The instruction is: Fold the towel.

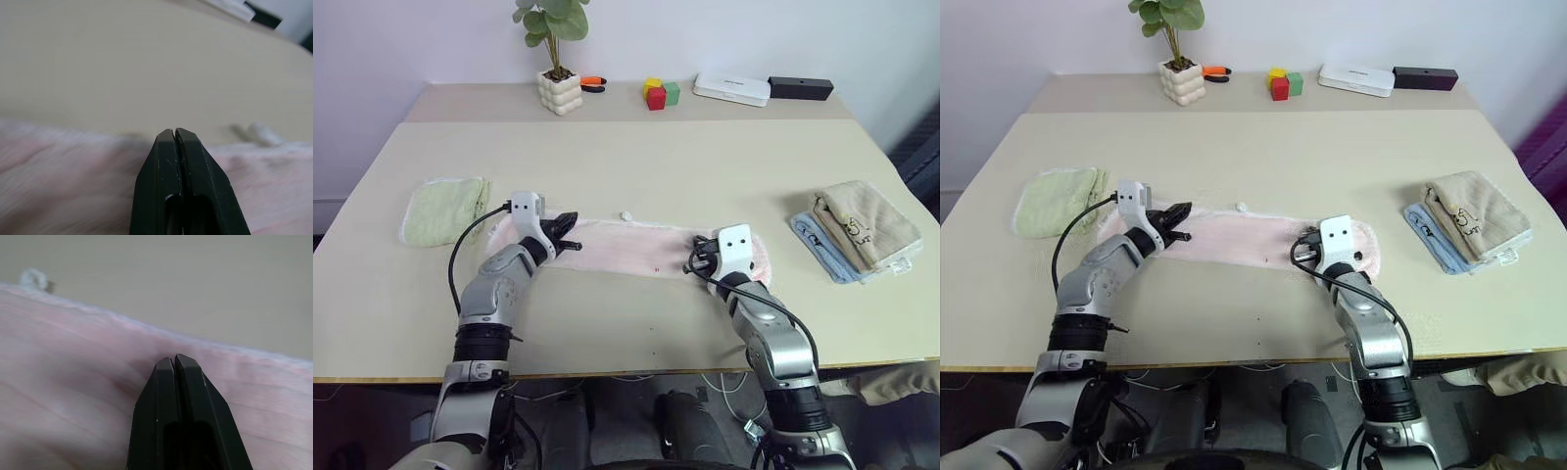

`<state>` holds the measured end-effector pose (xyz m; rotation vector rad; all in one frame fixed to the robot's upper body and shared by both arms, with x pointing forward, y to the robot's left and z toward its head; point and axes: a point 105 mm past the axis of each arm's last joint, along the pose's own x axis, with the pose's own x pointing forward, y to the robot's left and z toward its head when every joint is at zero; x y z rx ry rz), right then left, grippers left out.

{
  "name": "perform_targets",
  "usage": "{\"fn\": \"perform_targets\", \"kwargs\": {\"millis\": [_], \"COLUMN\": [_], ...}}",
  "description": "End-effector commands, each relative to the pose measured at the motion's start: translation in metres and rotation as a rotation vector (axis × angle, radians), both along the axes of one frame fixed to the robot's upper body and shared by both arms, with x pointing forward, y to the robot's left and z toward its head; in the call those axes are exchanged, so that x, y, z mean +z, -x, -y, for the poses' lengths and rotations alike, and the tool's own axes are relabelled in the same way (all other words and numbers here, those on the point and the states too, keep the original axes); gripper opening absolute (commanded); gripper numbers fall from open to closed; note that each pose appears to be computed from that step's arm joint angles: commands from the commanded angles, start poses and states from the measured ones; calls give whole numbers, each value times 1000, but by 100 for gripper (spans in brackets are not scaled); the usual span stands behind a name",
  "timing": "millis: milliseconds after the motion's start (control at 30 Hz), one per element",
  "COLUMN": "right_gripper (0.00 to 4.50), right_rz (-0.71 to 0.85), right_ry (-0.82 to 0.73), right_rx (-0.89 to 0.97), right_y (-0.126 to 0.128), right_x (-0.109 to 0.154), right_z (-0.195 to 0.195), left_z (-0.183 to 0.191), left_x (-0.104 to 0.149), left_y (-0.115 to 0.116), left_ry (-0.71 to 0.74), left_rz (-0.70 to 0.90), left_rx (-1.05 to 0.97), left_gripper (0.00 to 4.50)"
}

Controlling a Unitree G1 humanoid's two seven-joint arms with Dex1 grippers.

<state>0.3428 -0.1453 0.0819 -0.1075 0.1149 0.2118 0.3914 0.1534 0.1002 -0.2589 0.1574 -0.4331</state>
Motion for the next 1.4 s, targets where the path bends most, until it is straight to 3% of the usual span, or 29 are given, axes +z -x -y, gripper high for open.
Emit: {"fn": "perform_targets", "kwargs": {"millis": [33,700,900,933,1033,1233,1267,1333,1400], "right_gripper": [4,4,4,1,84,387,443,448,448], "right_rz": [12,152,216,227,245,155,131,96,53], "right_ry": [65,309,109,49,-31,-101,-101,-100,21], "right_rx": [-41,-3,54,92,172,289,331,387,442], "right_y": [4,13,5,5,8,30,38,49,61], "right_x": [-6,30,65,73,87,82,81,80,76], "right_z": [24,98,81,73,61,62,61,59,63], "left_z": [-9,-49,-34,-31,-20,-14,-15,-16,-21], "left_x": [7,21,39,45,60,86,88,88,87], "left_y": [0,-2,5,7,15,29,34,41,47], "left_ry": [-18,-42,-54,-16,0,-73,-101,-136,-157], "left_rz": [42,78,125,136,180,255,261,261,240], "left_rx": [10,55,-68,-92,-179,-333,-384,-456,-520], "left_gripper": [0,0,0,25,133,447,450,450,450]}}
